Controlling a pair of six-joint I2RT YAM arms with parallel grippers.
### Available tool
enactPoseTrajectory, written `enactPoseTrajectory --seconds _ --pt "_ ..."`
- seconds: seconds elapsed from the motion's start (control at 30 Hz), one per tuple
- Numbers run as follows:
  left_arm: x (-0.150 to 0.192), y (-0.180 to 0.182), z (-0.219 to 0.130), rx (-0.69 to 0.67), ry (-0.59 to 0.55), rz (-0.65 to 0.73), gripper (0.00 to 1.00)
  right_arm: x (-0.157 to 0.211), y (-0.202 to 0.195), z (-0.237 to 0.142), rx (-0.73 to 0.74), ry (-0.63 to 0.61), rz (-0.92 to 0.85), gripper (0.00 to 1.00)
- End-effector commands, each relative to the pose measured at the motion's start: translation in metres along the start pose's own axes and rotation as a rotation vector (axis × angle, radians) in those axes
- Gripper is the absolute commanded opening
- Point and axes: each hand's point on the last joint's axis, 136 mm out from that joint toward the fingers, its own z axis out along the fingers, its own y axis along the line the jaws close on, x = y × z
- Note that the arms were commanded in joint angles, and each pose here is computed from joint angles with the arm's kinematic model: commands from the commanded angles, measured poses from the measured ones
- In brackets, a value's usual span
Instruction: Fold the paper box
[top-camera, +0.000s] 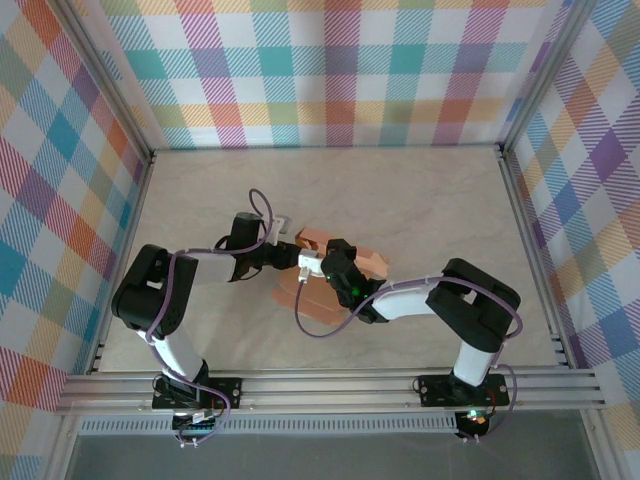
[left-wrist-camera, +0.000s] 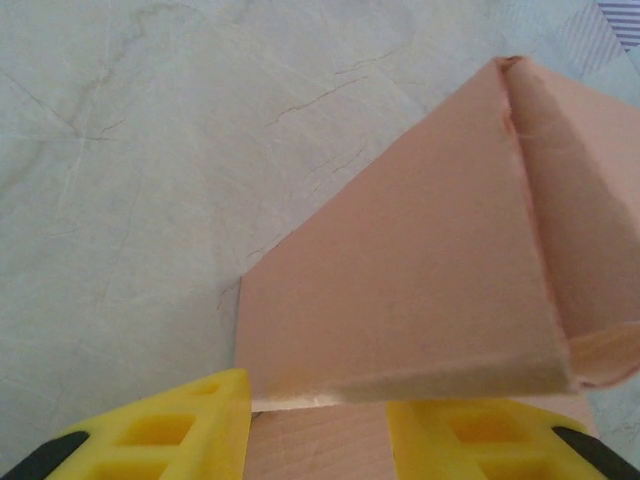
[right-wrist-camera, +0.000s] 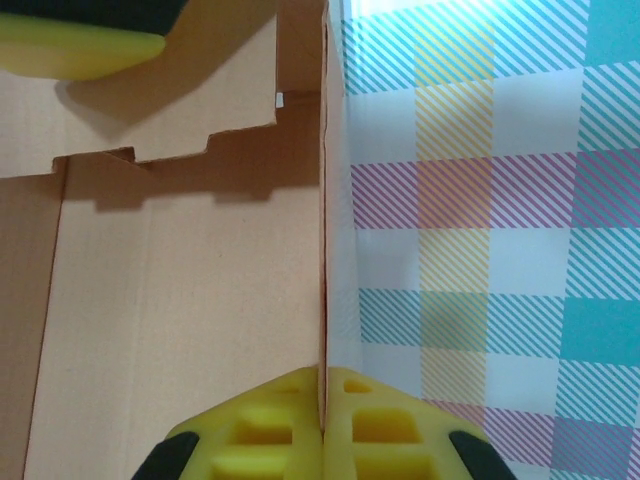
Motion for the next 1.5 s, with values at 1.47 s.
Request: enactPoseTrajectory --seconds 1.47 --pt "-0.01 -0.018 0.006 -0.054 -0.09 0.011 0.35 0.0 0.04 0.013 0.005 0.017 -0.089 0.0"
